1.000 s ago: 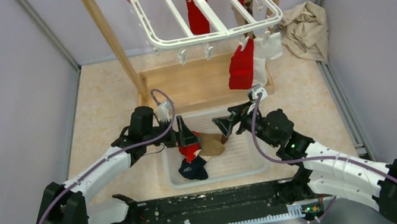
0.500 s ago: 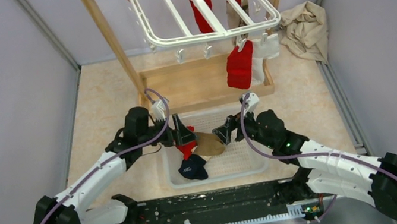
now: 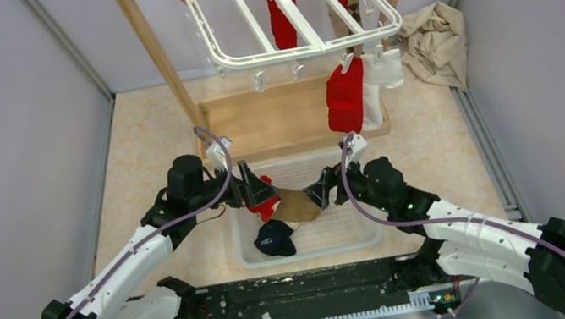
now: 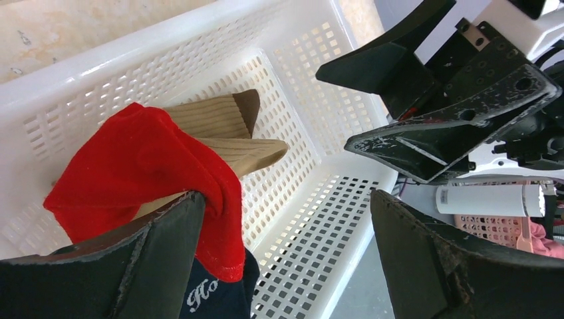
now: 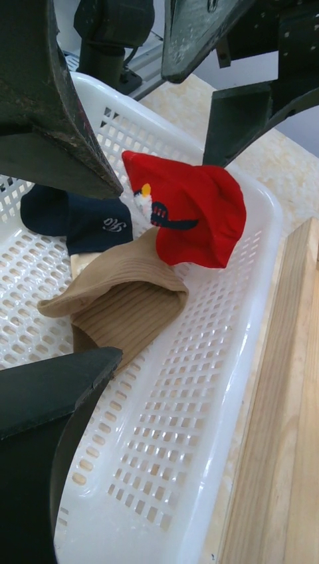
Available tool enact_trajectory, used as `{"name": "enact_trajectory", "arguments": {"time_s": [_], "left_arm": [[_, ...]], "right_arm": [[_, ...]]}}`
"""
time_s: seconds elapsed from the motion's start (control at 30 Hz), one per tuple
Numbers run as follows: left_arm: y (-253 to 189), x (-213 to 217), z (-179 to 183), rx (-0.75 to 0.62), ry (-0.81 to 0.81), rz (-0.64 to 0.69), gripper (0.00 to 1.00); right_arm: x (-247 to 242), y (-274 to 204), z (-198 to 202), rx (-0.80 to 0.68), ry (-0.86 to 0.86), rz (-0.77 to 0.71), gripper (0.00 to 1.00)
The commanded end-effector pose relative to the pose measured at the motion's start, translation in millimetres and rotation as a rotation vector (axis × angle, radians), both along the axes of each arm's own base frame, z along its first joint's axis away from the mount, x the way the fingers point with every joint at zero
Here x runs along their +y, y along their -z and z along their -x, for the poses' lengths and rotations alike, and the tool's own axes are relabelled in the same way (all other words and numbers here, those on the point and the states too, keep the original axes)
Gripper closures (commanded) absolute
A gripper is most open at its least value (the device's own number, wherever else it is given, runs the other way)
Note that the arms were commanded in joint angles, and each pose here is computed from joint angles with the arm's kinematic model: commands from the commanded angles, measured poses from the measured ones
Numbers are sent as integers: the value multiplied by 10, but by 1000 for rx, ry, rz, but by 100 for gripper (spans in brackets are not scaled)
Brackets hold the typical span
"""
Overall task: Remove the socks clipped to the hanger
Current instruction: Place the sock in the bin.
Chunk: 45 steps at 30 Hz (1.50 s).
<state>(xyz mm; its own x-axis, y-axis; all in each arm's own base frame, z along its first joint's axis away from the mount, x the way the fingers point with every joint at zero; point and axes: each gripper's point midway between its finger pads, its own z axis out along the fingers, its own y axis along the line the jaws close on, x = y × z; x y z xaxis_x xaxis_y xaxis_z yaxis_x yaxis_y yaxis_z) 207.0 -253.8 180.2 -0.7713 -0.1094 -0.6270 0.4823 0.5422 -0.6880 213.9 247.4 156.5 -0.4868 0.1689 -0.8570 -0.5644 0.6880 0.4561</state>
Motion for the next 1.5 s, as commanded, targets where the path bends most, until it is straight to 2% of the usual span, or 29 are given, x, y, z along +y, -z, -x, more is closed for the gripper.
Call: {"name": "enact_trajectory", "arguments": {"time_s": [0.0,0.37,0.6,1.07,1.27,1.47], "left_arm": [[-93,22,15,-23,-18,14,1],[-76,65,-8,-15,-76,34,1],[-235,-65,-238,-30,-125,92,1],[-502,-380,-650,-119,-109,65,1],[-576,-393,-600,-124,-117,103,1],[-619,-320,-504,-112,-124,99,1]], "right_arm": [[77,-130,27,-8,-29,-41,18],[67,177,156,65,-83,37,18],[84,231,255,91,-134,49,17],[-20,203,320,96,-150,98,15],[-11,196,379,150,-153,74,16],[-127,259,432,198,-125,125,16]]}}
